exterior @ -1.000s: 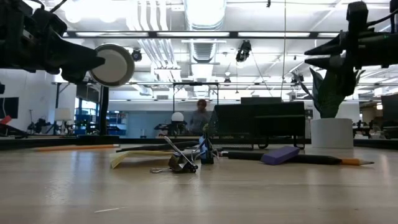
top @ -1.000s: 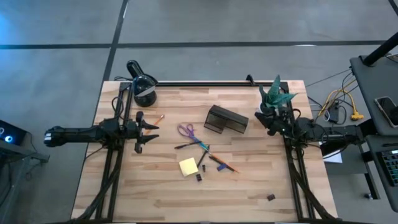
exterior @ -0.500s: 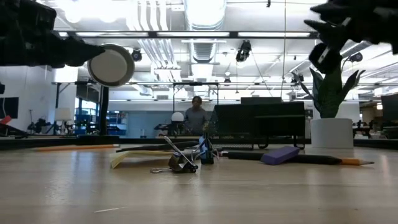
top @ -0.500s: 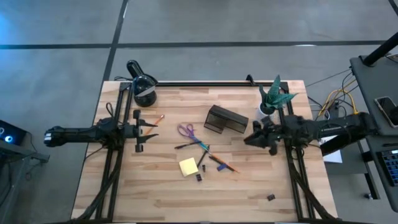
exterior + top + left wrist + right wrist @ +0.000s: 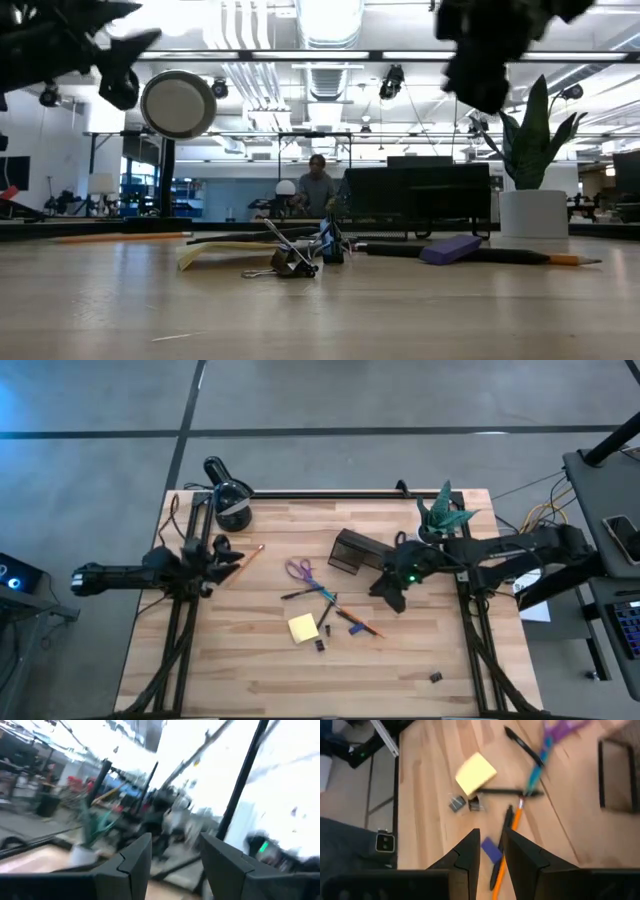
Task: Pick and place office supplies into organizer
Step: Prepare the black desk organizer
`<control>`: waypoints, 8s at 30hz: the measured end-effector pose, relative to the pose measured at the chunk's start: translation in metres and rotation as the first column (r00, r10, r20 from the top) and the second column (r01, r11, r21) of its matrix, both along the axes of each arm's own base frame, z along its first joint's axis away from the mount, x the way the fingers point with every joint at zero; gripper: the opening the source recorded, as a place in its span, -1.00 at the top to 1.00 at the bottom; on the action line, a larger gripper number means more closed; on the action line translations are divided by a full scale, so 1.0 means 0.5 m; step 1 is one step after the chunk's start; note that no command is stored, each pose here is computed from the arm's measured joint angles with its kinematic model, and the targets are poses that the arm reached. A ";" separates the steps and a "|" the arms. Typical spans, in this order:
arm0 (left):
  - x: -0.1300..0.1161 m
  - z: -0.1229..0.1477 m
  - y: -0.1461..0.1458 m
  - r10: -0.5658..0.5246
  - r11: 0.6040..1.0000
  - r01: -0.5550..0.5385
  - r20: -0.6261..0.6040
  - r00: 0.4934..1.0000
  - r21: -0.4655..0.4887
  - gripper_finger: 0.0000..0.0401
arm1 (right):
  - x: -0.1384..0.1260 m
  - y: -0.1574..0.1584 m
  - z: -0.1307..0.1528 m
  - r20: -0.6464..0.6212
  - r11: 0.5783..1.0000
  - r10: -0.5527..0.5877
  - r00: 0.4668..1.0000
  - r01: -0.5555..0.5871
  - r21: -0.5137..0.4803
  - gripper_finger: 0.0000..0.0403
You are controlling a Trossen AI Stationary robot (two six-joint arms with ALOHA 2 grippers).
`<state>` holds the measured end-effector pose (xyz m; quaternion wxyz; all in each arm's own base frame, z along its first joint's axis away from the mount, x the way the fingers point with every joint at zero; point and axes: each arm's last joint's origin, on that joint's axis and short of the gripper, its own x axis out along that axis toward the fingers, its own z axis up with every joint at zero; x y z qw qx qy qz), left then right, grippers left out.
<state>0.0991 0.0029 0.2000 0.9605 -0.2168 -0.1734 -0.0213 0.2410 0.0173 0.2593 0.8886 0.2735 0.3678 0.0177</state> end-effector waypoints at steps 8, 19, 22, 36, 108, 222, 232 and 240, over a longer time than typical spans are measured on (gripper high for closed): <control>-0.009 0.022 0.000 -0.046 0.991 0.062 0.129 0.991 -0.118 0.25 | 0.005 -0.007 0.060 -0.255 0.974 0.092 0.963 -0.140 -0.180 0.61; -0.012 0.026 0.000 -0.123 0.926 0.179 0.183 0.975 -0.332 0.25 | 0.016 -0.013 0.100 -0.215 0.983 -0.109 0.970 0.072 -0.171 0.61; -0.012 0.026 0.000 -0.120 0.921 0.179 0.187 0.975 -0.347 0.25 | 0.020 -0.018 0.114 -0.172 0.960 -0.178 0.969 0.133 -0.246 0.61; -0.011 0.028 0.003 -0.086 0.917 0.152 0.190 0.978 -0.369 0.25 | 0.036 -0.009 0.043 -0.331 0.927 -0.373 0.867 0.360 -0.102 0.61; 0.079 -0.076 0.007 -0.020 0.957 -0.085 -0.356 0.934 -0.276 0.25 | 0.068 0.140 -0.278 -0.239 0.127 -0.971 -0.012 0.822 -0.555 -0.03; 0.097 -0.110 0.010 0.011 0.939 -0.172 -0.473 0.881 -0.297 0.25 | 0.280 -0.007 -0.145 -0.357 0.124 -0.254 0.899 -0.336 -0.934 -0.03; 0.100 -0.123 0.009 0.026 0.960 -0.167 -0.523 0.852 -0.225 0.25 | 0.280 -0.054 -0.165 -0.336 0.162 -0.344 0.877 -0.297 -0.941 -0.03; 0.101 -0.129 0.008 0.010 0.962 -0.156 -0.542 0.840 -0.224 0.25 | 0.307 -0.088 -0.218 -0.399 0.125 -0.399 0.826 -0.383 -0.916 -0.03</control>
